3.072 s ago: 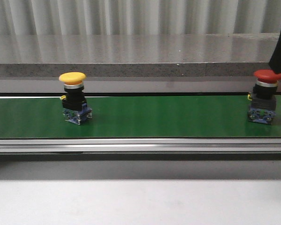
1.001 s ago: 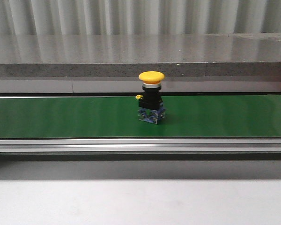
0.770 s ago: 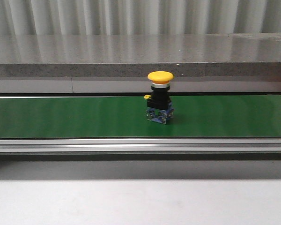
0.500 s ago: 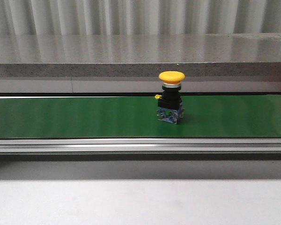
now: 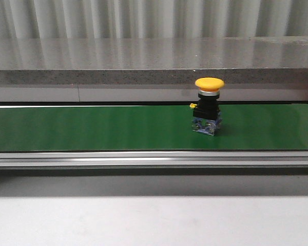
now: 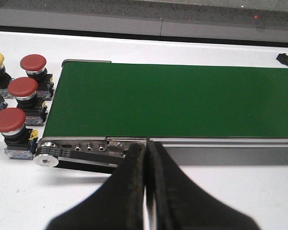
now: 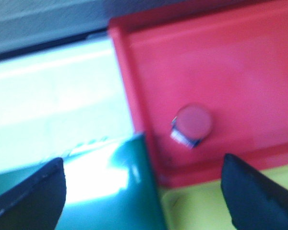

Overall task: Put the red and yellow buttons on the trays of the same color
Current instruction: 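Move the red button into the red tray and open the right gripper, then grasp the yellow button on the belt with the right gripper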

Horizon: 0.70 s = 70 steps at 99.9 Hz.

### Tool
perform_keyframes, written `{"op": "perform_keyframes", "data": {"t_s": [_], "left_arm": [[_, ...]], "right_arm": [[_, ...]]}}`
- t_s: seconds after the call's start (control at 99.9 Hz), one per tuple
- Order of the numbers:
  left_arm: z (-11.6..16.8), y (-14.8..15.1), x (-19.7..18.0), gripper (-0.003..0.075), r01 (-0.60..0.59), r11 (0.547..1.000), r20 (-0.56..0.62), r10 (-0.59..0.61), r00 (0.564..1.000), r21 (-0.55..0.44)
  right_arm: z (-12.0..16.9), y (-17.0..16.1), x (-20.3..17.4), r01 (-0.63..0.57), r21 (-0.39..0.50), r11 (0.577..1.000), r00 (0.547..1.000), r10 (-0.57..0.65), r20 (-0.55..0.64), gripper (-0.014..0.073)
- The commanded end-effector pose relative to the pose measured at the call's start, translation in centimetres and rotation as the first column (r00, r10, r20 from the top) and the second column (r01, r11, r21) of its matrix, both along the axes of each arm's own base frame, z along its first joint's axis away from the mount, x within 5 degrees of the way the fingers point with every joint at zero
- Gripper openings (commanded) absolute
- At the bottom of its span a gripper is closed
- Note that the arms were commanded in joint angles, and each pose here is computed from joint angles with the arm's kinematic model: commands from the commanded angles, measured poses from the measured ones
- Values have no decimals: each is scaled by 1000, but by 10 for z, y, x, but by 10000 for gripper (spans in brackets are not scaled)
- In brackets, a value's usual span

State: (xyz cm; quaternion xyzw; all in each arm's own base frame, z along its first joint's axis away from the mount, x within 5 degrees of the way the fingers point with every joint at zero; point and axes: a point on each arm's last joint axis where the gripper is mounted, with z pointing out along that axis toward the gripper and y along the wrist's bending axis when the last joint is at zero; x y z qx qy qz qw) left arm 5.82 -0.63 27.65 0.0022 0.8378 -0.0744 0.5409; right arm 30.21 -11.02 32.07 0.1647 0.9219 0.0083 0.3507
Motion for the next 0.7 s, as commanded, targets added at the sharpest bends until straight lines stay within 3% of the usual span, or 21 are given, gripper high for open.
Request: {"op": "perform_keyframes", "data": {"t_s": [0.0,0.17,0.34,0.55,0.69], "left_arm": [[14,-2,2,-20,17,1000,92,-15,996,-17],[14,-2,2,-20,17,1000,92,-15,996,-17],[14,-2,2,-20,17,1000,92,-15,996,-17],[14,-2,2,-20,17,1000,92,-15,996,-17],[14,-2,2,-20,17,1000,92,-16,996,-18]], "right_arm": [[23,23,-19,-56,-28,998,996,58,67,646],[22,69,-39,-231,8,973,973,231,-26,646],[15,112,-43,-436,16,900,894,435,-108,646],[2,149,-46,-556,29,830,821,555,-135,646],[-6,162,-39,-590,32,807,797,588,-140,646]]}}
